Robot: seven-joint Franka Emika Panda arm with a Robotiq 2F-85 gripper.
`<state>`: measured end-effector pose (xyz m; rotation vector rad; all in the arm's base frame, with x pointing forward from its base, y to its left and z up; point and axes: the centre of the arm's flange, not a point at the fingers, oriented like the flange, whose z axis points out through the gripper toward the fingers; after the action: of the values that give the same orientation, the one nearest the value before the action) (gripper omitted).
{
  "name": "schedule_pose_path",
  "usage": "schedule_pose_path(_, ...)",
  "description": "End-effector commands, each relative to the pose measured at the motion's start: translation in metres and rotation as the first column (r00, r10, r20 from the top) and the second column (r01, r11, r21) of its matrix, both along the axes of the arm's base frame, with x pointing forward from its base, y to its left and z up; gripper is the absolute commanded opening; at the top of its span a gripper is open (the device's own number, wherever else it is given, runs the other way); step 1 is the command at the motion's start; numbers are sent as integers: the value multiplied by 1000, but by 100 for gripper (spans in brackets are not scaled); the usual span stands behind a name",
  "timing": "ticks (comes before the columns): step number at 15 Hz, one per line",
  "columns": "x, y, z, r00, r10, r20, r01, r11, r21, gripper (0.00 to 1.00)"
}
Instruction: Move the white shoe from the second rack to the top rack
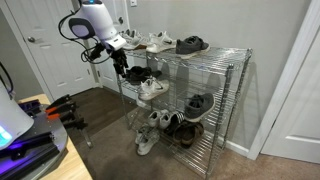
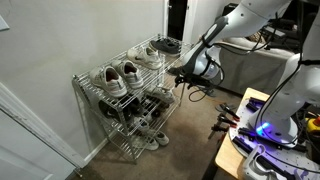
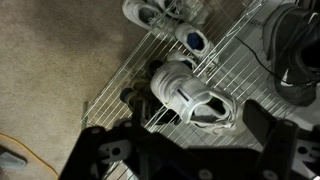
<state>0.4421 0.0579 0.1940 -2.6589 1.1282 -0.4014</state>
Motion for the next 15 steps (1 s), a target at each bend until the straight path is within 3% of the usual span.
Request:
schedule_pose_path(1,57,34,-56,997,-77,-4,77,996,-42,100)
schedule_pose_path(7,85,21,-73,972,-229,52,231,972,-43,100)
schedule_pose_path(15,123,-6,-90,945,-321,64,325,944,-55,100)
